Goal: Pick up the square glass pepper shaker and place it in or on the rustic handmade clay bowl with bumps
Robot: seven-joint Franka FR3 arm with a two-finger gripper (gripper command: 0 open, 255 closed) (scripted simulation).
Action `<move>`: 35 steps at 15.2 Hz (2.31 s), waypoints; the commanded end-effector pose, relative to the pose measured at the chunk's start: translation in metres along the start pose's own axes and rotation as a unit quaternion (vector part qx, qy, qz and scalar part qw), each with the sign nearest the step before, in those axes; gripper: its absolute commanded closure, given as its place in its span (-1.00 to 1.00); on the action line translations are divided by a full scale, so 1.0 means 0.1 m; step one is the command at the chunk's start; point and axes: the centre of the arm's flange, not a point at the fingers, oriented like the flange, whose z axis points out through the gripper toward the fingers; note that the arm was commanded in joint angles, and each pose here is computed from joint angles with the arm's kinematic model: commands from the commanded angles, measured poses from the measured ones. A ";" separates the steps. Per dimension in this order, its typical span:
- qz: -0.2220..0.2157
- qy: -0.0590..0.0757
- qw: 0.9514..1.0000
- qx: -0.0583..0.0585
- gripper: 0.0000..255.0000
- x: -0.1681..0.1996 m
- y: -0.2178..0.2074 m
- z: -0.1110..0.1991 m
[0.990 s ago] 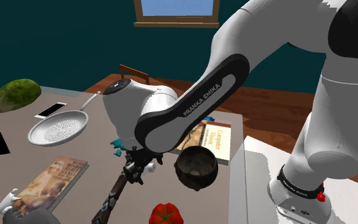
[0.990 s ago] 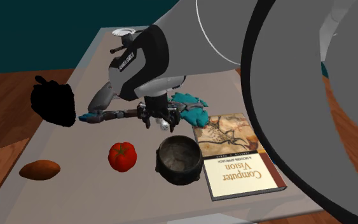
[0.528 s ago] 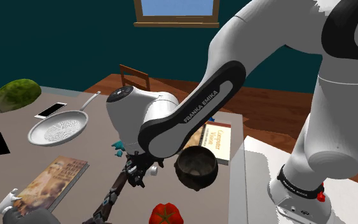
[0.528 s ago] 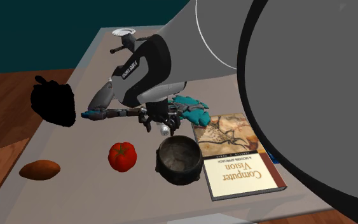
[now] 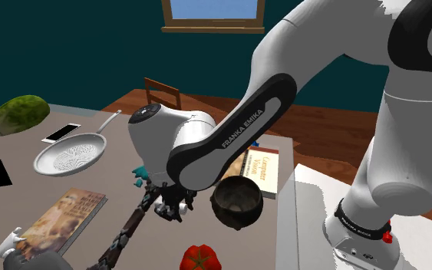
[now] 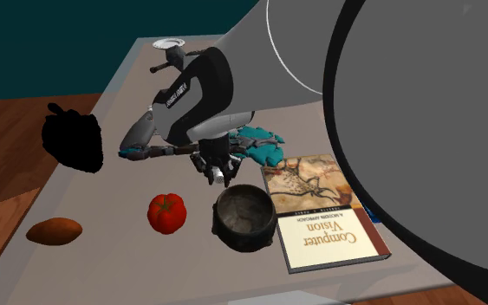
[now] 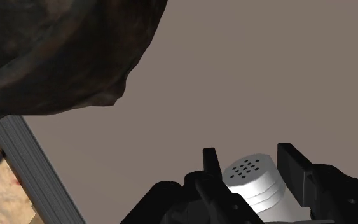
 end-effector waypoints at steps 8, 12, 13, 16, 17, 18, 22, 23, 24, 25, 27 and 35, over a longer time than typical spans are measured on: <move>0.000 0.000 1.000 0.000 1.00 -0.01 0.01 -0.11; 0.000 0.000 1.000 0.000 1.00 -0.02 0.02 -0.32; 0.000 0.000 1.000 0.000 1.00 -0.03 0.02 -0.37; 0.000 0.000 1.000 0.000 1.00 -0.04 0.03 -0.53; 0.000 0.000 1.000 0.000 1.00 -0.05 0.03 -0.58; 0.000 0.000 1.000 0.000 1.00 -0.05 0.04 -0.63; 0.000 0.000 1.000 0.000 1.00 -0.07 0.05 -0.84; 0.000 0.000 1.000 0.000 1.00 -0.07 0.05 -0.89; 0.000 0.000 1.000 0.000 1.00 -0.08 0.06 -0.95; 0.000 0.000 1.000 0.000 1.00 -0.08 0.06 -1.00; 0.000 0.000 1.000 0.000 1.00 -0.09 0.06 -1.10; 0.000 0.000 1.000 0.000 1.00 -0.13 0.09 -1.52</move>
